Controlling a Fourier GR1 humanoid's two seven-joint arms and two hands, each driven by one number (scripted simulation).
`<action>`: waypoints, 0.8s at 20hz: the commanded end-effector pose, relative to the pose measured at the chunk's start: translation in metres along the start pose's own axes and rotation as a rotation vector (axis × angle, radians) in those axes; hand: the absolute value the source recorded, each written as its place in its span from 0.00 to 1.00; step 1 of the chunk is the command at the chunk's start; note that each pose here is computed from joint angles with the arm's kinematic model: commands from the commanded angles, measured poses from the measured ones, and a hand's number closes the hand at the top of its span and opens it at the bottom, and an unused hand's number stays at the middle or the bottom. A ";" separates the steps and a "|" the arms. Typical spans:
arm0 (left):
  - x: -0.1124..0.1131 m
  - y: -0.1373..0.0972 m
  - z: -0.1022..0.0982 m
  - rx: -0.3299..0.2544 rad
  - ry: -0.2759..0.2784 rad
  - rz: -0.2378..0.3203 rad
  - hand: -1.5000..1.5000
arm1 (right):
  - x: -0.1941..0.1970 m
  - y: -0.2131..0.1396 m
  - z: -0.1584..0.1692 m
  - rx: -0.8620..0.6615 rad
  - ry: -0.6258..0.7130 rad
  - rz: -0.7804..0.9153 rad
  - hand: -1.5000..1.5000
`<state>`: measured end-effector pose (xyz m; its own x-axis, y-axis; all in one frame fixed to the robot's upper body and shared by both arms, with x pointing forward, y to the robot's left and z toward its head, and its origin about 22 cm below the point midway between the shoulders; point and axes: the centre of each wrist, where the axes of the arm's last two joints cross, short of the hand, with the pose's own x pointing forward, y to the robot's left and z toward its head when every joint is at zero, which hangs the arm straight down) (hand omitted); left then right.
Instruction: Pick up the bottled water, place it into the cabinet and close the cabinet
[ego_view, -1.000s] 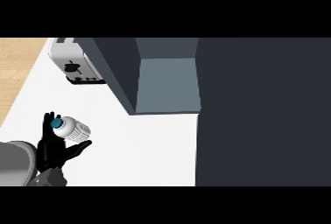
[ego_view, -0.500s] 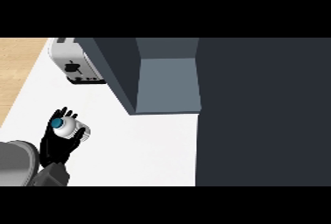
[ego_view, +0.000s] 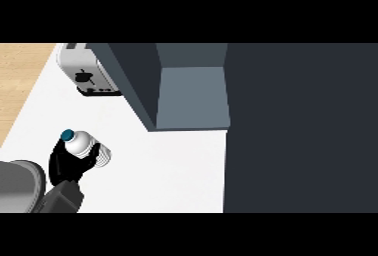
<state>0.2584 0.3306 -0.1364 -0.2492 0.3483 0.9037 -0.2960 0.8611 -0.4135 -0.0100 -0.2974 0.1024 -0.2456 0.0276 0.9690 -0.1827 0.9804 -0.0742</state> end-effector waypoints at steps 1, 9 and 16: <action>-0.011 -0.014 0.005 -0.055 -0.065 -0.006 1.00 | 0.023 0.010 -0.019 0.019 -0.100 -0.004 0.00; -0.038 -0.088 0.019 -0.266 -0.052 0.043 1.00 | 0.030 0.013 -0.015 0.034 -0.083 -0.009 0.00; -0.020 -0.119 0.007 -0.390 -0.046 0.054 1.00 | 0.028 0.005 -0.020 0.009 -0.093 0.010 0.00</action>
<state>0.2825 0.2327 -0.1238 -0.2797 0.3738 0.8843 0.0022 0.9213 -0.3888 -0.0039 -0.2933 0.1008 -0.2628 0.0098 0.9648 -0.1796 0.9820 -0.0589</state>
